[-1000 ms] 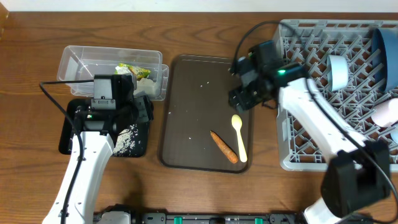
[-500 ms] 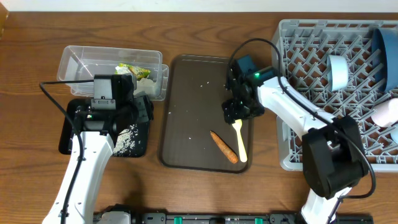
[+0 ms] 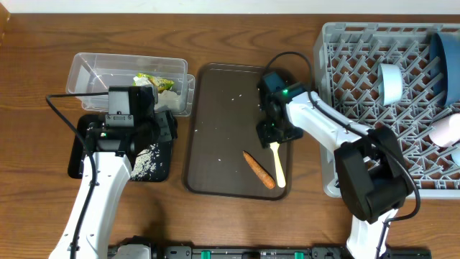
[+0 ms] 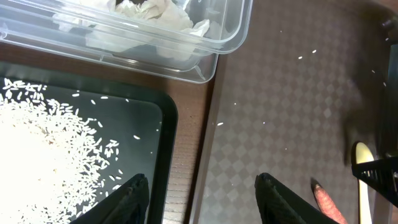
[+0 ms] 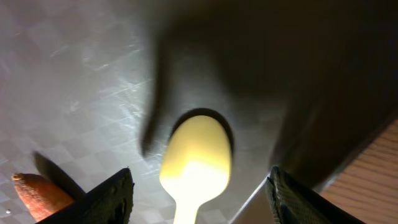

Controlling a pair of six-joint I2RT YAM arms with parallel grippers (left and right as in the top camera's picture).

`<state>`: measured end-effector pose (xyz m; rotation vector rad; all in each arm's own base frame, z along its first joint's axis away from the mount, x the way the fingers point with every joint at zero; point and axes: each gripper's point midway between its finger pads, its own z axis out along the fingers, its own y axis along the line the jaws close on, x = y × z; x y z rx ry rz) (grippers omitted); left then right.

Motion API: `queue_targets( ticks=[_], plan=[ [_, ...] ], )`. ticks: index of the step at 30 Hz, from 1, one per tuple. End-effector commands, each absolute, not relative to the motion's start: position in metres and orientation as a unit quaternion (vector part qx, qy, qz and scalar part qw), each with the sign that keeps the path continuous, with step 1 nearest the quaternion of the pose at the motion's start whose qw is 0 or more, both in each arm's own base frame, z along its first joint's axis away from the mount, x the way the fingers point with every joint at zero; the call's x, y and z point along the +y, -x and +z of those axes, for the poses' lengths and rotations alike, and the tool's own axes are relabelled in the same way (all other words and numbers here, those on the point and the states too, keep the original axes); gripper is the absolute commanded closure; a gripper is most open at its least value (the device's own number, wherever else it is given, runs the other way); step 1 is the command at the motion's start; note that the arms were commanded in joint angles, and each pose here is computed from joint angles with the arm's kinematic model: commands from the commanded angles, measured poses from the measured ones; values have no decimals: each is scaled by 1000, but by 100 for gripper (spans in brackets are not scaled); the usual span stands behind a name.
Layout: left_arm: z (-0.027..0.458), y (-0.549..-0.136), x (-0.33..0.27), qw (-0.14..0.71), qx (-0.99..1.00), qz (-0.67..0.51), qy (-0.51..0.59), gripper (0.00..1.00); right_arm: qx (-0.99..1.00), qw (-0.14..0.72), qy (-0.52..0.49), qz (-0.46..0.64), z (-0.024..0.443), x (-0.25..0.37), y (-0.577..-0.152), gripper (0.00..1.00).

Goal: Sort waste into correct bins and load items into the dishwasher rack
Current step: 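Reach the right gripper down to the cream spoon and grasp it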

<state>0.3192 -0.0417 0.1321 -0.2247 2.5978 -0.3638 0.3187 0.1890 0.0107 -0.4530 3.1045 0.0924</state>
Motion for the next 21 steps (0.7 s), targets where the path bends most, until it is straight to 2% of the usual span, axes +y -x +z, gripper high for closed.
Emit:
queue_targets(
  ticks=[1,15,21],
  plan=[
    [138,-322,-40,259,953,-134,84,43,988,-1,152,18,3,195,-311,35],
    [138,-322,-41,259,953,-134,84,42,990,21,142,11,-3,199,-315,38],
    [138,-322,-40,259,953,-134,84,42,992,15,126,8,-4,197,-312,52]
  ],
)
